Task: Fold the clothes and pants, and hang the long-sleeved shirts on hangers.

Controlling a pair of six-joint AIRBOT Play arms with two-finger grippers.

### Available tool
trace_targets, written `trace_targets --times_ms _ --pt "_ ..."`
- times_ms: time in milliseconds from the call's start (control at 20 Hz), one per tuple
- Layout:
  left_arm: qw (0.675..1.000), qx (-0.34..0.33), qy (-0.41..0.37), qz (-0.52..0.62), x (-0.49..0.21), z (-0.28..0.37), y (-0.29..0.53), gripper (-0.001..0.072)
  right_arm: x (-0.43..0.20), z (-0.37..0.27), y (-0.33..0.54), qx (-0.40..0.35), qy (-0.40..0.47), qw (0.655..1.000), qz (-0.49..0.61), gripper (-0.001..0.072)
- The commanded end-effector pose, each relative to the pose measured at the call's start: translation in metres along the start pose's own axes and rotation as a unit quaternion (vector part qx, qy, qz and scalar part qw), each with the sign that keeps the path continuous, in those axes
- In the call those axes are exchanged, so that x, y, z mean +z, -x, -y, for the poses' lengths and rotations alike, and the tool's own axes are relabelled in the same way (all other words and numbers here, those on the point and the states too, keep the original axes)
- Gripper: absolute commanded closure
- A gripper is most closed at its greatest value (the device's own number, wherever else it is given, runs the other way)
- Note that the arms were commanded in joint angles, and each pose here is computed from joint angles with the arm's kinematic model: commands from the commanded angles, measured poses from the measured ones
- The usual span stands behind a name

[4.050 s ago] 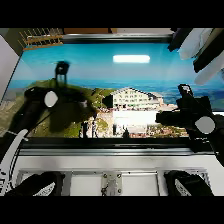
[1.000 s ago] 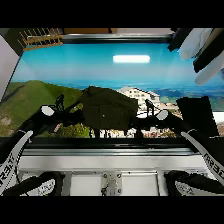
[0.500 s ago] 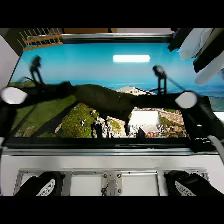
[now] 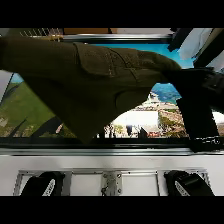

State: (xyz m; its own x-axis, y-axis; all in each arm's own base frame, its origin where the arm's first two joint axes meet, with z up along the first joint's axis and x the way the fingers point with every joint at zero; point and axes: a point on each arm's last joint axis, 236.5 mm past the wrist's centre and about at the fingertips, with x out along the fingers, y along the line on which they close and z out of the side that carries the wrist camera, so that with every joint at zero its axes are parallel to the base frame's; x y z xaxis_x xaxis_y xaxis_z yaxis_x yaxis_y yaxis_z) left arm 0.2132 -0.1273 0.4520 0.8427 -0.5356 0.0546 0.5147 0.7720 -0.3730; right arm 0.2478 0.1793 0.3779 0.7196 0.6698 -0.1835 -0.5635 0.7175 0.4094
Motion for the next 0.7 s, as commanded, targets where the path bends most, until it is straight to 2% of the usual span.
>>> trace_targets --times_ms 0,100,300,450,650 --pt "0.999 -0.021 0.01 0.048 0.018 0.033 0.042 0.0687 0.011 -0.011 0.041 -0.016 -0.046 0.998 0.038 0.0665" --pt "0.999 -0.016 0.017 0.033 0.013 0.027 0.035 0.0688 -0.003 0.003 0.041 -0.047 -0.092 0.995 0.013 0.0665" --pt "0.99 0.03 0.08 -0.112 -0.059 -0.04 -0.039 0.0687 -0.072 0.066 -0.006 -0.139 -0.148 0.968 -0.147 0.0664" --pt "0.954 0.092 0.163 -0.233 -0.157 -0.125 -0.103 0.0688 -0.126 0.116 -0.065 -0.167 -0.144 0.939 -0.264 0.0664" --pt "0.883 0.162 0.256 -0.359 -0.29 -0.218 -0.156 0.0687 -0.207 0.199 -0.147 -0.204 -0.157 0.895 -0.365 0.0665"
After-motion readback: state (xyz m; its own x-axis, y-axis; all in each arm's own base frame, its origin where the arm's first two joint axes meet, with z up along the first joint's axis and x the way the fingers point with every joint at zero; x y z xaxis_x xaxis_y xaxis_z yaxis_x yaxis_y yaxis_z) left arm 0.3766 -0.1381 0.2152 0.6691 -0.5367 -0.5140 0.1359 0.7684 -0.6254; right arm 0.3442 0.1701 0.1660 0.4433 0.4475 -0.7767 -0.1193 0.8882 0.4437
